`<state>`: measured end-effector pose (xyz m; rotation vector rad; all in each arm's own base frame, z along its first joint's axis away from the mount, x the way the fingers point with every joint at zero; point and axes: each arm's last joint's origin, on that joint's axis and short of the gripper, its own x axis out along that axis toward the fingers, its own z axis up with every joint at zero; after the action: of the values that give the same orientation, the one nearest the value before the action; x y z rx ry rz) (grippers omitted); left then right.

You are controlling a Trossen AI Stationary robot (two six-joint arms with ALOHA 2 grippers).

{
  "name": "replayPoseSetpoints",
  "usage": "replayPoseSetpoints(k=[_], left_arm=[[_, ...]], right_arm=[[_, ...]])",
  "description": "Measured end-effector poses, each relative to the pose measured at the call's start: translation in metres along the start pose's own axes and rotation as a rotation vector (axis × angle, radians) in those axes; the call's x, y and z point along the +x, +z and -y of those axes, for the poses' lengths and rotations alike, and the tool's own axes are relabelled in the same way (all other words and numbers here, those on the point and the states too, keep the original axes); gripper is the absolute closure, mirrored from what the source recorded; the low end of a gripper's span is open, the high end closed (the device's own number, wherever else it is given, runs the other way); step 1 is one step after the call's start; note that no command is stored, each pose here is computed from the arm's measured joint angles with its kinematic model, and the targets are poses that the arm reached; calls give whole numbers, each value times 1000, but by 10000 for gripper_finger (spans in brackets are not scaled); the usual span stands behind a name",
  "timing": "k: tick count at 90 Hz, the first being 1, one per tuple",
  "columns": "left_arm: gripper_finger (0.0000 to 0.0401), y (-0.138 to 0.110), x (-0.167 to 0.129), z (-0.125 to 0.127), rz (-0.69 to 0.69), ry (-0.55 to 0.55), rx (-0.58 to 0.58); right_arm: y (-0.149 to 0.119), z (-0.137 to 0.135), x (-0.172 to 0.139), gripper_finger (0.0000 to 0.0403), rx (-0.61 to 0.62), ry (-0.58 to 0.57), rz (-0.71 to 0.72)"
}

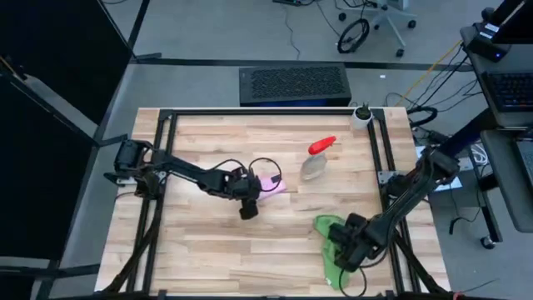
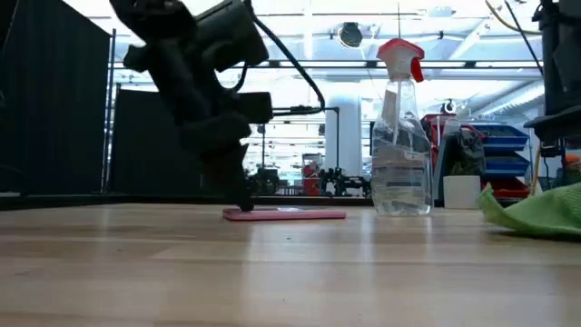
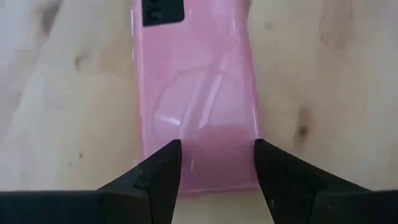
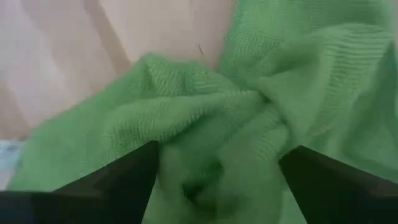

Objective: Apply microfiber cloth
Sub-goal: Wipe the back and front of the cellphone with the green microfiber cloth

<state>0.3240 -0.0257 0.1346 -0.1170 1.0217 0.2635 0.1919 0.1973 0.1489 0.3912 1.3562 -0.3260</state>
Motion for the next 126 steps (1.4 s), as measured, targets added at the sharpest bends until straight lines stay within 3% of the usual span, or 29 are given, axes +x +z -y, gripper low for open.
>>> replayPoseSetpoints(k=[13, 33, 48, 62, 87, 109, 126], left_arm=[[217, -5, 4, 0, -5, 5, -1], [217, -10, 8, 4, -16, -7, 14], [217, -14, 6, 15, -18, -24, 50], [217, -18, 4, 24, -23, -41, 83], [217, -27, -2, 44, -24, -82, 112], [217, -25, -1, 44, 0, -78, 118], [217, -21, -6, 44, 23, -52, 132]], right_arm=[[-1, -5, 19, 141, -32, -39, -1], [2, -8, 28, 274, -30, -40, 18], [23, -19, 32, 377, -72, 108, 114], [58, -22, 33, 380, -186, 213, 221], [149, 5, 16, 380, -223, 72, 451], [209, 36, 14, 380, -103, 20, 593], [225, 49, 42, 380, -51, 28, 562]])
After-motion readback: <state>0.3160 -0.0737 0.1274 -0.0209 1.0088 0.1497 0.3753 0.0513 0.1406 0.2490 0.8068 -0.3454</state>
